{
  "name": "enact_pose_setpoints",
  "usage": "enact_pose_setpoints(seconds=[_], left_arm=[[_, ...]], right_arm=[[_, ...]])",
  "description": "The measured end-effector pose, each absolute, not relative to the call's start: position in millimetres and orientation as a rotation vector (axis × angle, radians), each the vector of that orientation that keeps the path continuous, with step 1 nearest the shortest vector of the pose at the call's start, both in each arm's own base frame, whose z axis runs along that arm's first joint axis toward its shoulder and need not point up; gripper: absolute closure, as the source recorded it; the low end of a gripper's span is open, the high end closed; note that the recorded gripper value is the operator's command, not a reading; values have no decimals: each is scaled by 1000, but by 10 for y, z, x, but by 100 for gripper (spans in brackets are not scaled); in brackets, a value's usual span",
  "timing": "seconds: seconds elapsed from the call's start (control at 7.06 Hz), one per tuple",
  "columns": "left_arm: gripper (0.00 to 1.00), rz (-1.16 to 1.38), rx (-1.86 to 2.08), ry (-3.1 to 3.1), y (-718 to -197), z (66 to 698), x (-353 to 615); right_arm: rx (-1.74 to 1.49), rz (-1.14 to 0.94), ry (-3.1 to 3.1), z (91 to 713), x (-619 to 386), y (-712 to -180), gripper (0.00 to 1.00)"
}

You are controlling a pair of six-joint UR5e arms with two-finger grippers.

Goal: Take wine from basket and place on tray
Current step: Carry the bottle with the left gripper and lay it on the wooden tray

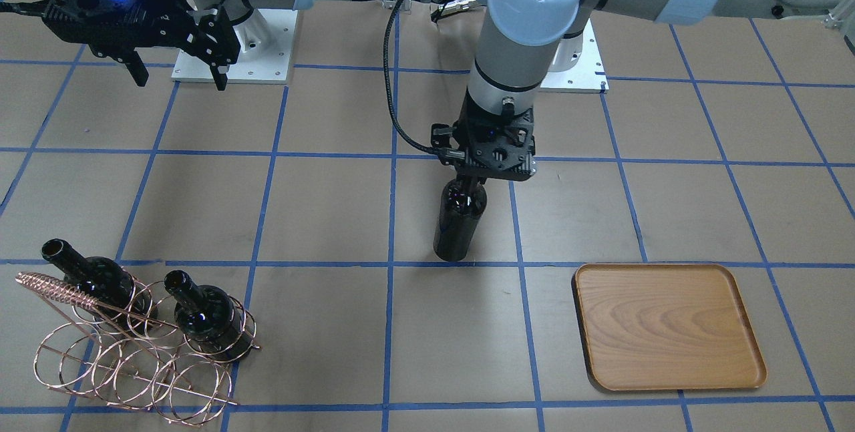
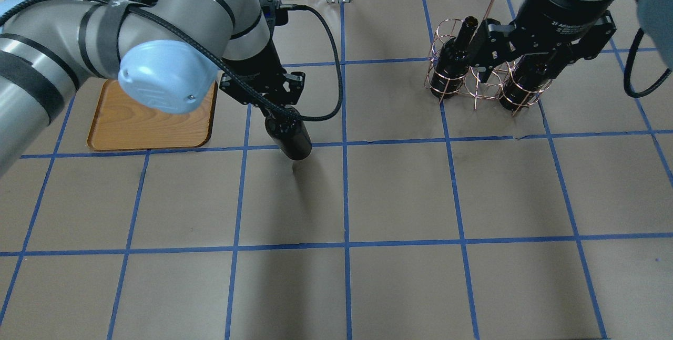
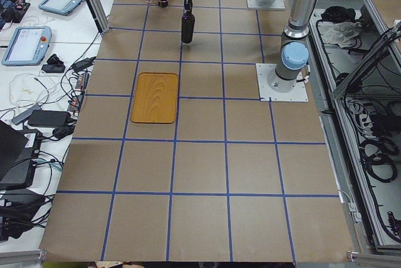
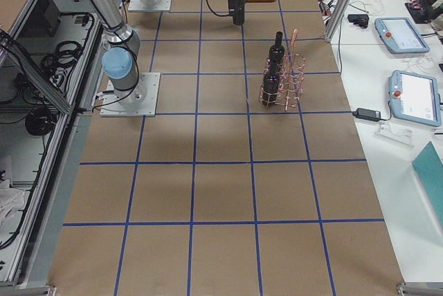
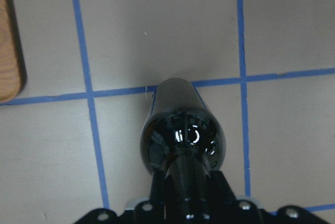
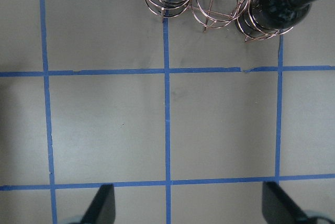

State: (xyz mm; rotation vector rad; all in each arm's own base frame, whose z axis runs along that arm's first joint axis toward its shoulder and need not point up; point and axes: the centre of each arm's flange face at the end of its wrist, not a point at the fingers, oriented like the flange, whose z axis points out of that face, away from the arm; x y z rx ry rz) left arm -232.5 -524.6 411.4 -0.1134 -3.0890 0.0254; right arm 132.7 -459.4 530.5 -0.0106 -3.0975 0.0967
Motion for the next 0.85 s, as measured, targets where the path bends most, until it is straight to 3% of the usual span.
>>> enact_pose_setpoints(seconds=[0.42, 0.85], left_arm=[[92, 165, -155, -3100, -5884, 4219, -887], [91, 157, -129, -3148, -6116, 4150, 521]], right_arm=[[-11, 97, -3097, 5306, 1327, -4594, 0], [-11, 97, -3097, 5305, 1327, -4594, 0]])
